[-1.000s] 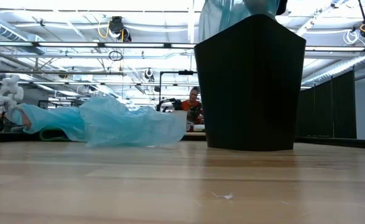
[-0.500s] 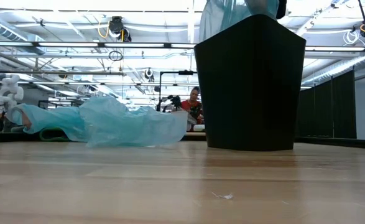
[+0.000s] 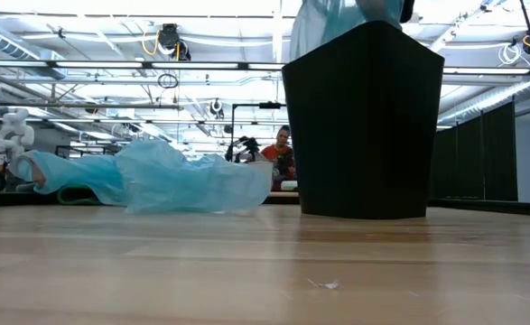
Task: Place trash/remove bag and relplace
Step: Remove the blue trash bag from the trash bin
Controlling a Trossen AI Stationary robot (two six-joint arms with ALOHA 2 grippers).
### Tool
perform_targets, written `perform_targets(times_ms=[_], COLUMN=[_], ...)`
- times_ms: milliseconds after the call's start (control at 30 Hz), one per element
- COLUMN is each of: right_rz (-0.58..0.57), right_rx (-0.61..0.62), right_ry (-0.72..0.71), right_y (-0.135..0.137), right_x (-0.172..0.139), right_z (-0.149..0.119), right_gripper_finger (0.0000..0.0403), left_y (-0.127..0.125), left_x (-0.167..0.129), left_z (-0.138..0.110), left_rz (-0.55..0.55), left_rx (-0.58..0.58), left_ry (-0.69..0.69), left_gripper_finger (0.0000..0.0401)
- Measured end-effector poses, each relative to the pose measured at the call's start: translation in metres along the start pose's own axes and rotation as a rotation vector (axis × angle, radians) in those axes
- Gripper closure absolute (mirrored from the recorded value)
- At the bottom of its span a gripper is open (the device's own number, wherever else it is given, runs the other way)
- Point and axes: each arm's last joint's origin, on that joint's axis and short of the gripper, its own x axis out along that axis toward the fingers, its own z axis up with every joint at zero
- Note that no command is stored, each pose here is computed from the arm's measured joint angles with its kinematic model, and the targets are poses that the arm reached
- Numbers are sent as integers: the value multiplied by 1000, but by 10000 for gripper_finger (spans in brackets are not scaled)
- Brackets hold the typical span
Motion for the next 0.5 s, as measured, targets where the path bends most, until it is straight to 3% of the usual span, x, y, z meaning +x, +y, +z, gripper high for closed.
perform_targets(times_ms=[100, 233, 500], right_rz=[68, 164, 265], right_rx=[58, 82, 0], right_ry=[46, 57, -32], right_y=[4, 11, 21], right_x=[0, -1, -9], right_z=[-1, 0, 12], right_gripper_finger=[266, 266, 266], left_y=[0, 4, 13], left_x=[18, 31, 23], left_z=[-1, 10, 41], left_rz=[95, 130, 155], left_rx=[19, 10, -3], left_ry=[30, 0, -91], left_gripper_finger=[216, 216, 216])
